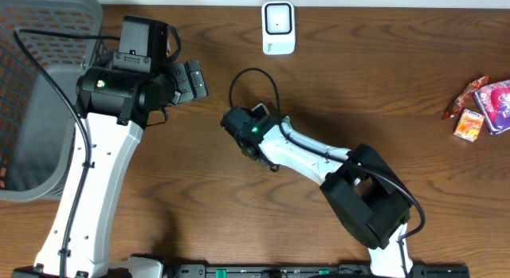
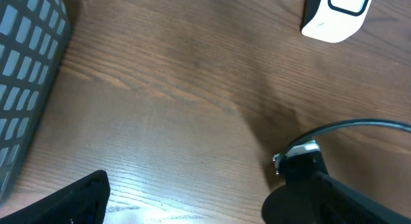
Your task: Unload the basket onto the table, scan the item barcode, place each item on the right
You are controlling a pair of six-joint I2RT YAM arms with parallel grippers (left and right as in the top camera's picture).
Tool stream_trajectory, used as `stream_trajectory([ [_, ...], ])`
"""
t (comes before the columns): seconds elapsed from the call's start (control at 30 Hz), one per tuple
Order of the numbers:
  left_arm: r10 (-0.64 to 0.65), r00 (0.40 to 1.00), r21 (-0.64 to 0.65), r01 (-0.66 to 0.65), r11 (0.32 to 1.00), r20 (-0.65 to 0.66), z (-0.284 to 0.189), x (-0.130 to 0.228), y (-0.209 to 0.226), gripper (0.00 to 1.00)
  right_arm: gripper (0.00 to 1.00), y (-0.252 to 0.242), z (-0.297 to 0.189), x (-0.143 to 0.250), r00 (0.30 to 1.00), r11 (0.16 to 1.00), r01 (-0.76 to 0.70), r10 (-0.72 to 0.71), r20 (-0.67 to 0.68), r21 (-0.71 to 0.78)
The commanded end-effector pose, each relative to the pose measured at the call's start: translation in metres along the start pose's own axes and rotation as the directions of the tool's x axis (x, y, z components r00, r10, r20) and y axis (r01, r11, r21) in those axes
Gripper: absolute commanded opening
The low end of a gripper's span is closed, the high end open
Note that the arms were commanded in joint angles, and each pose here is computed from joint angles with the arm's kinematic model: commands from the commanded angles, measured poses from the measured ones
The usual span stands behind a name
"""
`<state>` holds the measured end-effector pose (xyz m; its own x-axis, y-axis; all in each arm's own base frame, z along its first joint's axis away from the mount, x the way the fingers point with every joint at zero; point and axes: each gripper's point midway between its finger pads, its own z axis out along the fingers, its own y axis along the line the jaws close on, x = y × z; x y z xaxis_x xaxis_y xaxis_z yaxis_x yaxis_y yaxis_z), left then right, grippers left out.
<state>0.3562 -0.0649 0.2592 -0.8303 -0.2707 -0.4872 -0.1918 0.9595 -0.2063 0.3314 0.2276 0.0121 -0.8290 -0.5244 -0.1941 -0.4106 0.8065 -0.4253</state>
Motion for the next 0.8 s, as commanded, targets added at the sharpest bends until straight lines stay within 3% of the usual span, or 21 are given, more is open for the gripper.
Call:
stream_trajectory([
  [0.0,-0.008,1.0,-0.002,0.008,1.0,-0.006,0.001,0.0,0.001,0.98,0.01,0.021,-0.008,-0.002,0.992,0.963,-0.101,0.079,-0.095,-0.25],
  [0.13,-0.008,1.0,-0.002,0.008,1.0,-0.006,0.001,0.0,0.001,0.98,0.01,0.021,-0.045,-0.03,0.985,0.824,-0.171,0.124,-0.123,-0.539],
  [0.3,-0.008,1.0,-0.002,0.008,1.0,-0.006,0.001,0.0,0.001,0.98,0.01,0.012,-0.086,-0.053,0.972,0.469,-0.227,0.161,-0.171,-0.853],
  [0.37,-0.008,1.0,-0.002,0.008,1.0,-0.006,0.001,0.0,0.001,0.98,0.01,-0.009,-0.08,-0.052,0.951,0.345,-0.289,0.211,-0.226,-0.893],
  [0.57,-0.008,1.0,-0.002,0.008,1.0,-0.006,0.001,0.0,0.001,0.98,0.01,-0.028,-0.046,-0.026,0.885,0.088,-0.4,0.296,-0.36,-0.912],
  [0.7,-0.008,1.0,-0.002,0.008,1.0,-0.006,0.001,0.0,0.001,0.98,0.01,-0.05,-0.005,0.007,0.797,0.029,-0.519,0.378,-0.471,-0.854],
  [0.77,-0.008,1.0,-0.002,0.008,1.0,-0.006,0.001,0.0,0.001,0.98,0.03,-0.075,0.015,0.021,0.738,0.058,-0.596,0.43,-0.519,-0.801],
])
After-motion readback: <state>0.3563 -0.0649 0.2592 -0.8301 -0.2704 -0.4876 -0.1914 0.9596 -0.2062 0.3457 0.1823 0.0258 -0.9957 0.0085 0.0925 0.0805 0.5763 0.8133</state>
